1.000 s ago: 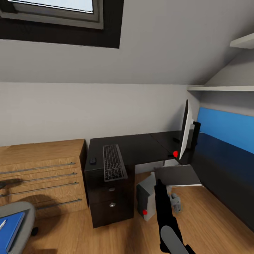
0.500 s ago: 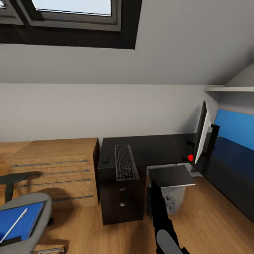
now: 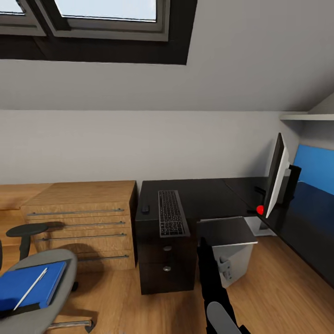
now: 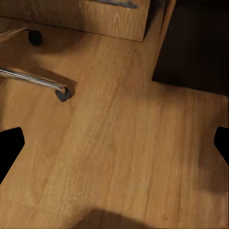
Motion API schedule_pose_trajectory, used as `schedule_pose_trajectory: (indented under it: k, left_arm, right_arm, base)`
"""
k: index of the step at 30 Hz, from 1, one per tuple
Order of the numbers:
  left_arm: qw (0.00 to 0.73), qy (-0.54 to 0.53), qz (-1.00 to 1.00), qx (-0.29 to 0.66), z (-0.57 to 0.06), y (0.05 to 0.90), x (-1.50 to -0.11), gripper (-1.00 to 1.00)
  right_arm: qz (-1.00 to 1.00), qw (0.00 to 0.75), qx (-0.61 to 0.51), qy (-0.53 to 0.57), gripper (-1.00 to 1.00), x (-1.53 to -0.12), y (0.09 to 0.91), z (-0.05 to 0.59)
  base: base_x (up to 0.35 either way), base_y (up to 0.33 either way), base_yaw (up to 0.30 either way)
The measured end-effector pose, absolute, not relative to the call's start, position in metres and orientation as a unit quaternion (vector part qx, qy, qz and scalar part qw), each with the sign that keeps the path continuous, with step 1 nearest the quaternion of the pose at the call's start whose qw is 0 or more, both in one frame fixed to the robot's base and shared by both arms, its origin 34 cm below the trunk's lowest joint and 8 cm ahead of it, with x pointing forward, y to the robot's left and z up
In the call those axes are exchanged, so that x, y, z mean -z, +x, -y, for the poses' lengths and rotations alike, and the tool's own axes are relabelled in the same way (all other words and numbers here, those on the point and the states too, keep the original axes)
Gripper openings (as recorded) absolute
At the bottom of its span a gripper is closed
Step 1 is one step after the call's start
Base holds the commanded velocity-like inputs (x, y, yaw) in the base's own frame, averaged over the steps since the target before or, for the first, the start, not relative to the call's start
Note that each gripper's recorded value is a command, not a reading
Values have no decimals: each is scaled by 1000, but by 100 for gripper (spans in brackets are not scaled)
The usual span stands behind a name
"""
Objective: In the bedroom, organize the workspace by keeping the computer under the desk, ensuring the monitor is on the desk, placing the keyboard on the desk next to the monitor, placing the mouse on the desk next to the keyboard, moving the folder from the swivel chair onto the desk next to the mouse, stacking the notebook on top of the folder with the pen on top of the notebook, and positioning the swivel chair next to the desk.
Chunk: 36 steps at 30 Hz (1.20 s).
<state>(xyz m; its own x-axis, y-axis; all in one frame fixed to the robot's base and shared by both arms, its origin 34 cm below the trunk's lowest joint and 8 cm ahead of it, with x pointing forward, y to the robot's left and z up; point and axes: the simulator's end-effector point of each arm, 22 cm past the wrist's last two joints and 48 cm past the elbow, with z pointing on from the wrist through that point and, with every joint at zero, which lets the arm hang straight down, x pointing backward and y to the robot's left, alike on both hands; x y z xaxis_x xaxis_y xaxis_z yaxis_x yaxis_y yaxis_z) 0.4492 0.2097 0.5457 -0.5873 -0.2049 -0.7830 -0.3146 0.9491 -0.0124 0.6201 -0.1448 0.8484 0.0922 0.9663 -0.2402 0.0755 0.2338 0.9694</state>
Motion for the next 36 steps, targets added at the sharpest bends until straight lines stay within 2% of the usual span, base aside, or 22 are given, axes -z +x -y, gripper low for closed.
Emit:
schedule_pose_trajectory:
  k: [6, 13, 22, 29, 36]
  left_arm:
    - [475, -155, -866, -30, -194, 483, -596, 100]
    - [456, -132, -880, -12, -173, 487, -607, 100]
    - [454, -113, -884, 11, -155, 500, -644, 100]
    - [468, -117, -876, 27, -147, 508, -667, 100]
    - [470, -119, -874, 35, -141, 510, -671, 100]
  right_arm:
    - [-545, 571, -393, 473, -100, -850, 620, 147]
    - [-546, 584, -390, 457, -100, -857, 621, 147]
    - [-590, 567, -401, 411, -100, -857, 643, 153]
    - [-594, 570, -403, 400, -100, -879, 693, 174]
    - [-608, 513, -442, 413, -100, -836, 745, 171]
  base:
    - [0, 0, 0]
    - [0, 0, 0]
    - [0, 0, 0]
    - [0, 0, 0]
    - [0, 0, 0]
